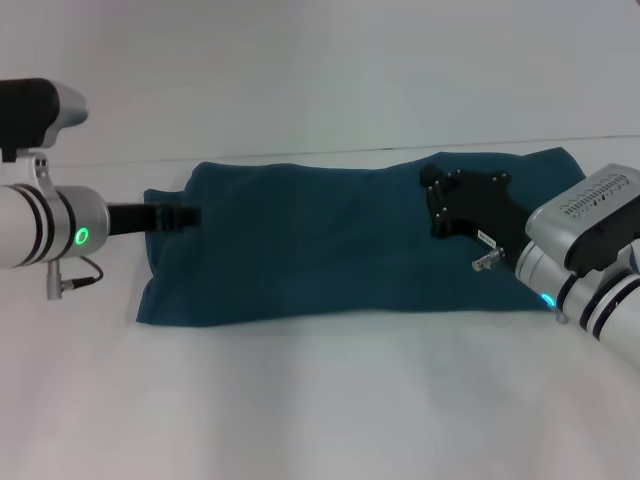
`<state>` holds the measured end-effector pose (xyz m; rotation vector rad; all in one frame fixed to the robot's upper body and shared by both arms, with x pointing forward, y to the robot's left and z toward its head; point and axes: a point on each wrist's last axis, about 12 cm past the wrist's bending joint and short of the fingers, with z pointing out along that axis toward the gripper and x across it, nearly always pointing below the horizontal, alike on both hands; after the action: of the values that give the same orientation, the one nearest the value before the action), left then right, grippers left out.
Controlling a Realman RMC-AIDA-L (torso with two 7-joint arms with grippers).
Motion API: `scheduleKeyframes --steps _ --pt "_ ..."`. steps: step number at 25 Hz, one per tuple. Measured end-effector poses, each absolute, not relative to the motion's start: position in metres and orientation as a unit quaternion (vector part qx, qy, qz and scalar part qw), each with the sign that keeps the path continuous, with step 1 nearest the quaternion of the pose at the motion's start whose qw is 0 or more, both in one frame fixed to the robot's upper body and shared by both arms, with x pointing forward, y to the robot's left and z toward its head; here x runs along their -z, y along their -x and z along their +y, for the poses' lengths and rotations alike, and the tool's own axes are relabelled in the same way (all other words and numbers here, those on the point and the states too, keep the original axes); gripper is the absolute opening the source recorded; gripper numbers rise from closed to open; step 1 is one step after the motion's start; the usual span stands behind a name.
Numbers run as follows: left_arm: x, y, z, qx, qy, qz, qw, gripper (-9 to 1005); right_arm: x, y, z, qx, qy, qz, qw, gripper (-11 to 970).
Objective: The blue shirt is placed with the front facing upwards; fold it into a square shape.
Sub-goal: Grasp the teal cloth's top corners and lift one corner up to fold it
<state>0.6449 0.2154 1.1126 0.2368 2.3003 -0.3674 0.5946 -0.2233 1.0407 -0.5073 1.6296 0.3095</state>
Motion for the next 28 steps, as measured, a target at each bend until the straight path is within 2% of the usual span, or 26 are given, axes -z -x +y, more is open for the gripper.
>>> scheduleKeyframes --steps 10,16,23,28 --pt "-1.083 -0.638 0.219 0.119 -0.091 0.926 0.348 670 -1.041 -0.595 -0.223 -0.142 0.216 0.718 0.646 9" --pt "-1.076 -0.636 0.227 0.082 -0.086 0.931 0.344 814 -1.041 -0.594 -0.225 -0.142 0.213 0.719 0.647 11" --pt "-1.077 -0.637 0.233 0.057 -0.090 0.932 0.346 801 -1.042 -0.595 -0.226 -0.140 0.213 0.717 0.648 12" --pt "-1.088 -0.643 0.230 0.039 -0.098 0.919 0.381 801 -1.042 -0.595 -0.227 -0.140 0.211 0.718 0.649 13"
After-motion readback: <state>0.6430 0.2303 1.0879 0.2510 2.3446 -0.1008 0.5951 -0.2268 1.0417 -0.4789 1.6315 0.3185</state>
